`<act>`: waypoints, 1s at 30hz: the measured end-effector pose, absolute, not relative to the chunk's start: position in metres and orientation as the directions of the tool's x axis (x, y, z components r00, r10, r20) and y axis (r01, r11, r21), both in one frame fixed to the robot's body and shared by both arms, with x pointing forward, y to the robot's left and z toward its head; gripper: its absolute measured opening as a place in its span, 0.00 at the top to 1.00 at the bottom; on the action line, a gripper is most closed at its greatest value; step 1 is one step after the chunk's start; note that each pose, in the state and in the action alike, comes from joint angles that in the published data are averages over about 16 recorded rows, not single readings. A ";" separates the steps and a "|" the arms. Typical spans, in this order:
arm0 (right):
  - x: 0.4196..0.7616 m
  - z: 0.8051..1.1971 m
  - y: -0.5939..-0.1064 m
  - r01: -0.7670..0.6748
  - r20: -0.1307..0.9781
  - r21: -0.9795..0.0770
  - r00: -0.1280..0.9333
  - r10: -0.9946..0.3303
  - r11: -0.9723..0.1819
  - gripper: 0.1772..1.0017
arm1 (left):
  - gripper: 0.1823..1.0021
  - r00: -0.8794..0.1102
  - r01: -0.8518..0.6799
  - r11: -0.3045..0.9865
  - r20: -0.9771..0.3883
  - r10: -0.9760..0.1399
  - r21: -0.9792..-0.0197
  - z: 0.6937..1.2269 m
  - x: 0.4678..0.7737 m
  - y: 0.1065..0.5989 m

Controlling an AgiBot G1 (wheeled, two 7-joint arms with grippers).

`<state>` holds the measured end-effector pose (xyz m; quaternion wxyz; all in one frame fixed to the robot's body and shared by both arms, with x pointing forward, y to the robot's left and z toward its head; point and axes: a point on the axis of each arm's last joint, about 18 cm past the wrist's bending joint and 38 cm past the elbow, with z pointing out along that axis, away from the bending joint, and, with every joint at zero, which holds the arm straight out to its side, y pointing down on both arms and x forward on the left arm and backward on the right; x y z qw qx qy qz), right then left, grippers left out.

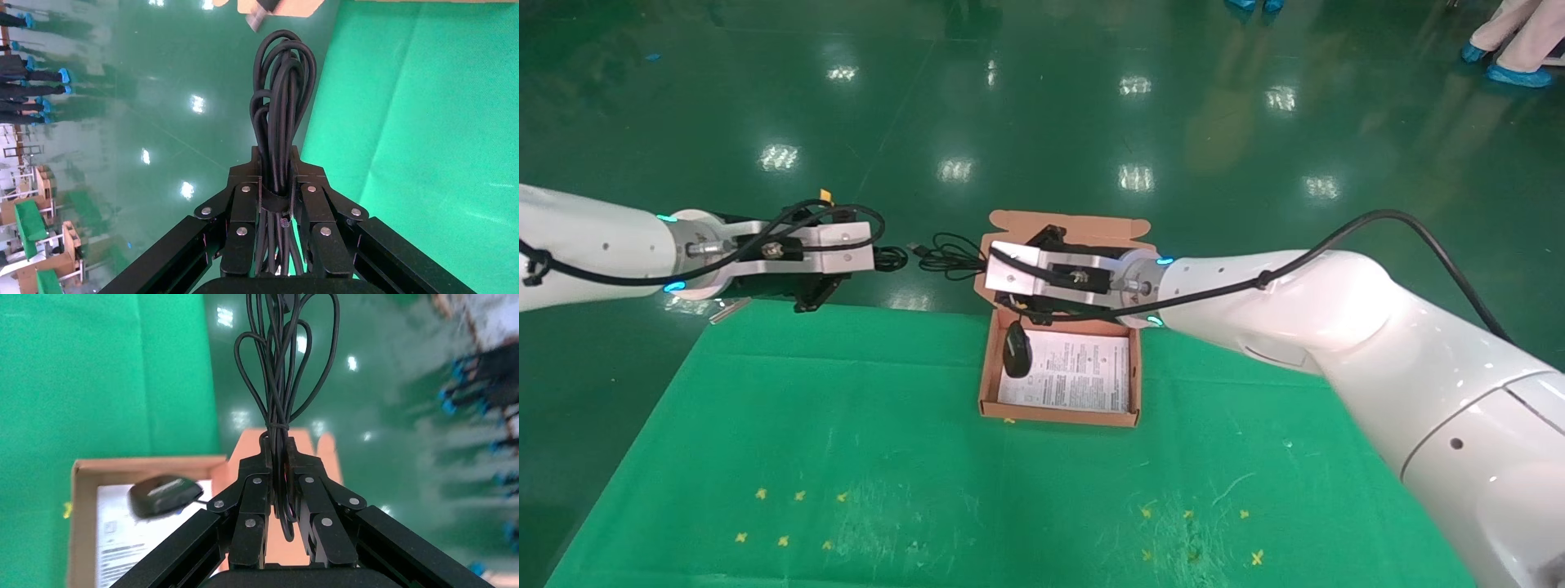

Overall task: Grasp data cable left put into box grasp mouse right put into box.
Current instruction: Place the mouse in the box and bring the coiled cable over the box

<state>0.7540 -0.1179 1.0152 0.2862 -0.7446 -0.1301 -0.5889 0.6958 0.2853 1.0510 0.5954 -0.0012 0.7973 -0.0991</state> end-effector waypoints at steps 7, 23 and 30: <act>0.761 0.998 -0.126 0.471 0.917 -0.363 0.331 -0.220 -0.804 0.96 | 0.91 -0.291 0.116 0.980 -0.949 -0.120 -0.160 1.051 0.696 0.285; 0.771 0.961 -0.145 0.353 0.870 -0.426 0.413 -0.270 -0.833 0.96 | 0.91 -0.291 0.116 0.980 -0.949 -0.120 -0.160 1.051 0.696 0.285; 0.771 0.949 -0.145 0.329 0.857 -0.434 0.437 -0.273 -0.839 0.96 | 0.91 -0.291 0.116 0.980 -0.949 -0.120 -0.160 1.051 0.696 0.285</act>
